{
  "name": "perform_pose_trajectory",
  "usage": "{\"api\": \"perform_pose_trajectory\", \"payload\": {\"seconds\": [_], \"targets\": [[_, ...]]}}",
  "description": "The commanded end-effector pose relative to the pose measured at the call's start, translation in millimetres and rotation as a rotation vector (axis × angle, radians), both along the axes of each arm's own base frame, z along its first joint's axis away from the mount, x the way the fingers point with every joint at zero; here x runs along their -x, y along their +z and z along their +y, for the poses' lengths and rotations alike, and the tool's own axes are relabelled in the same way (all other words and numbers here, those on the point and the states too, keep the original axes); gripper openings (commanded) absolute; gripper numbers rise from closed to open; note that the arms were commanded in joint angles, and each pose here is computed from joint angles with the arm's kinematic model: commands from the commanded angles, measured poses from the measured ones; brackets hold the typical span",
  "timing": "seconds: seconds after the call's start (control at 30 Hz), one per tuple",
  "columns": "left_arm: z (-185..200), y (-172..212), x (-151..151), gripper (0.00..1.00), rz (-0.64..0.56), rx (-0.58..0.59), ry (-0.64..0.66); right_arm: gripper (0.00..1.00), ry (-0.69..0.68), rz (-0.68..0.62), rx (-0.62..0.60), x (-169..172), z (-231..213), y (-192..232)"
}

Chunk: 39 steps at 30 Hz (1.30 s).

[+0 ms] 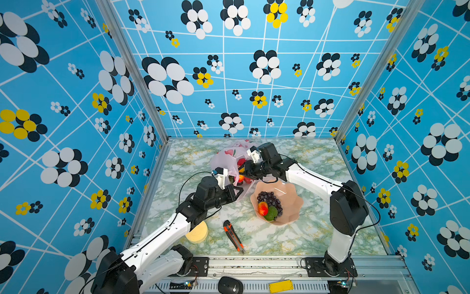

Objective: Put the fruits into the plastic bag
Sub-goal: 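Lift the mango up into the bag held by the left gripper, then open the right gripper inside the bag and withdraw it over the bowl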

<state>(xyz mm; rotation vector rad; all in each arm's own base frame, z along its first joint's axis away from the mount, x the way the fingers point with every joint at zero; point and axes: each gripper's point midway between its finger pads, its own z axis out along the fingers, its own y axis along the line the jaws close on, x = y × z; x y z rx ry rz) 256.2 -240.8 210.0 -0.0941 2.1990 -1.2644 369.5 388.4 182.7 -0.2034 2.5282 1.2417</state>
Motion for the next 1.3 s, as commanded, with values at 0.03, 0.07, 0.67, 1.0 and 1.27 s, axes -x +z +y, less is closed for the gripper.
{"api": "perform_pose_trajectory", "payload": {"seconds": [0.03, 0.07, 0.67, 1.0, 1.27], "targets": [[-1.4, 7.1, -4.4, 0.00, -0.021, -0.002, -0.012, 0.59, 0.002, -0.118, 0.034, -38.4, 8.3, 22.8], [-1.4, 8.5, -4.1, 0.00, -0.023, -0.001, -0.012, 0.61, -0.013, -0.129, 0.028, -48.2, 9.6, 26.4], [3.5, 6.8, -3.9, 0.00, -0.015, -0.011, 0.012, 0.91, -0.059, -0.182, -0.090, -31.0, -18.8, 79.0], [5.9, 4.1, -1.4, 0.00, -0.007, 0.003, 0.023, 0.92, -0.045, -0.260, -0.007, 41.1, -77.6, 104.3], [6.2, -1.0, -0.3, 0.00, -0.001, 0.004, 0.025, 0.96, -0.150, -0.221, 0.160, 77.2, -132.3, 78.1]]}}
